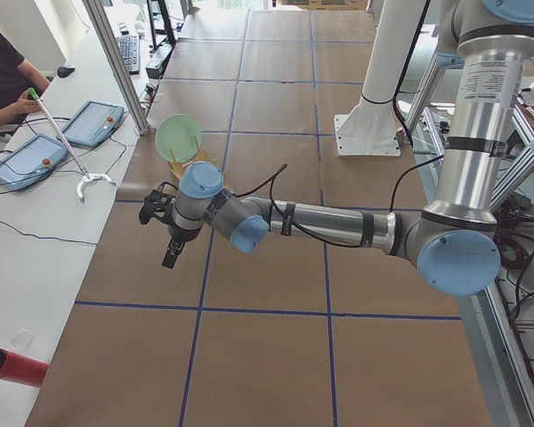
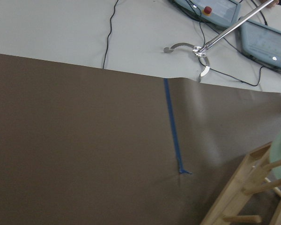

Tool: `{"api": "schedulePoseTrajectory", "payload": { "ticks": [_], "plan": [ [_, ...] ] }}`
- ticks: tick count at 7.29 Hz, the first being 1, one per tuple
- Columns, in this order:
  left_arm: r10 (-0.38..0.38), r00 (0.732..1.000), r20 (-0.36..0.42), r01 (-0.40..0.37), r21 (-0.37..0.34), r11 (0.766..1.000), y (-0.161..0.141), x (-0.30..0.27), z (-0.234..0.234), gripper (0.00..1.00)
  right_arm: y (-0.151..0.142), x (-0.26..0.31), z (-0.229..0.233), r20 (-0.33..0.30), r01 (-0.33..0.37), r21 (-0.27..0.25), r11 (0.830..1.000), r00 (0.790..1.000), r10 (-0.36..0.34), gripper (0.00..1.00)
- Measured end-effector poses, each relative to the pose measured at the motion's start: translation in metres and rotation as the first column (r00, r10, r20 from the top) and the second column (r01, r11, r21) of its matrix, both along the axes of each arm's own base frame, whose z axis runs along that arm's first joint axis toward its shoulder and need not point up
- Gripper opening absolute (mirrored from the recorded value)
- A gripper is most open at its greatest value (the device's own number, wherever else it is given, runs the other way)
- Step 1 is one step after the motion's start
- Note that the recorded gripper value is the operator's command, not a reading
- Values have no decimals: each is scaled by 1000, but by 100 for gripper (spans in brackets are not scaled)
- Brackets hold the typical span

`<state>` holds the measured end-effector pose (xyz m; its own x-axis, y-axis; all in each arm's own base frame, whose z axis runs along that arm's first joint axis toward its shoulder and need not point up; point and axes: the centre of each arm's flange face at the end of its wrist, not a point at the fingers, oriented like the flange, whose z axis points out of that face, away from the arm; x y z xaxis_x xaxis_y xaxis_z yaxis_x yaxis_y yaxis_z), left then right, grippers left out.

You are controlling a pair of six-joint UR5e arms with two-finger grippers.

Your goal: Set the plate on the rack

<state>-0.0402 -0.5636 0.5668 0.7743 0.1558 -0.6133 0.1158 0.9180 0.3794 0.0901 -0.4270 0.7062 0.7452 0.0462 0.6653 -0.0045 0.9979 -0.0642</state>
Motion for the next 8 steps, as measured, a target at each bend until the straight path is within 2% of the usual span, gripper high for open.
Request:
{"api": "schedulePoseTrajectory", "payload": {
  "ticks": [1,2,4,5,8],
  "plan": [
    [41,999,33,-37,-95,995,14,-38,20,100,0,0,0,0,0,0,1000,1000,0,100],
    [80,997,8,-77,-179,981,27,-59,32,100,0,0,0,0,0,0,1000,1000,0,100],
    [104,992,-72,-121,-305,944,43,-67,40,100,0,0,0,0,0,0,1000,1000,0,100],
    [104,991,-90,-128,-341,931,48,-67,37,100,0,0,0,0,0,0,1000,1000,0,100],
    [109,989,-98,-137,-346,928,55,-64,30,100,0,0,0,0,0,0,1000,1000,0,100]
  ]
}}
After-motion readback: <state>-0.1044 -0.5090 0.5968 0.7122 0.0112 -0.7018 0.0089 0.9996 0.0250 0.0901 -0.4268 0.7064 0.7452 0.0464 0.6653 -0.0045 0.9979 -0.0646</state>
